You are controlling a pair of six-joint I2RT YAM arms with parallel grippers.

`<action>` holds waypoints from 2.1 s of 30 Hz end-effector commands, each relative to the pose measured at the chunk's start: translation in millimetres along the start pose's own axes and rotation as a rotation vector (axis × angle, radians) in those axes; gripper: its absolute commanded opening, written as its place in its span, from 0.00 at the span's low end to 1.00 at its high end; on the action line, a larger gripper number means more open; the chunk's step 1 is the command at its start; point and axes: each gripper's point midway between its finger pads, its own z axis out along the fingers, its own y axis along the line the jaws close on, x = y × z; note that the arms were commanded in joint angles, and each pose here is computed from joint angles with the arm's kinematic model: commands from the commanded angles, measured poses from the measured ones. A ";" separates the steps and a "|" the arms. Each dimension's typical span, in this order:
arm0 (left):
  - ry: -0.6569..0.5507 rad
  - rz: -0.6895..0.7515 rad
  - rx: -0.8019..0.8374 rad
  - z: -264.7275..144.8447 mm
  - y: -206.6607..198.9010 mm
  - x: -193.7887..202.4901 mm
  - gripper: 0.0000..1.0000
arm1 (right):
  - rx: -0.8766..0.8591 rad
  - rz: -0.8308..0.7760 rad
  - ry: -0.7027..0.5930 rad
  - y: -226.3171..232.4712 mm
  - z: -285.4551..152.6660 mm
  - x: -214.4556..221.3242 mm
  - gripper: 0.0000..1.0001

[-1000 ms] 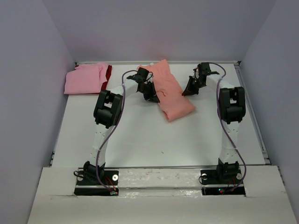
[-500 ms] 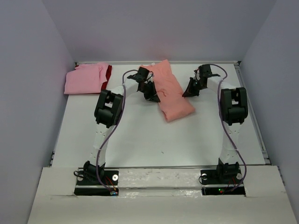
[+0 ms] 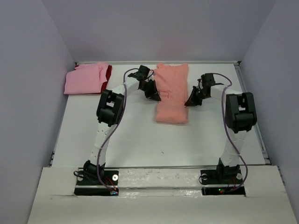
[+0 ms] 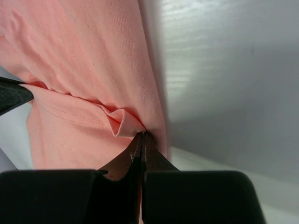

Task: Fold and stack the t-shirts
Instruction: Fold the folded rectangular tshirt in 1/3 of the way

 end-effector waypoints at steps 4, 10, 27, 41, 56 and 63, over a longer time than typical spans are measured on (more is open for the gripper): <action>0.027 0.020 -0.104 -0.7 35.7 5.3 0.00 | 0.033 0.007 -0.017 3.1 -12.7 19.0 0.00; 0.027 0.029 -0.104 -5.2 34.4 5.9 0.00 | 0.029 0.000 -0.037 7.5 -18.4 14.0 0.00; -0.015 0.067 -0.068 -24.1 10.9 -2.1 0.00 | -0.026 -0.022 -0.076 32.7 -41.3 -0.9 0.06; -0.049 0.072 -0.019 -52.8 -21.8 -10.9 0.00 | -0.084 -0.033 -0.107 52.9 -53.4 -14.2 0.00; -0.121 0.073 0.038 -86.0 -59.8 -22.8 0.00 | -0.088 -0.045 -0.133 57.2 -65.5 -14.7 0.00; -0.145 0.080 0.057 -93.4 -73.7 -34.1 0.00 | -0.106 -0.054 -0.166 72.1 -80.4 -28.3 0.00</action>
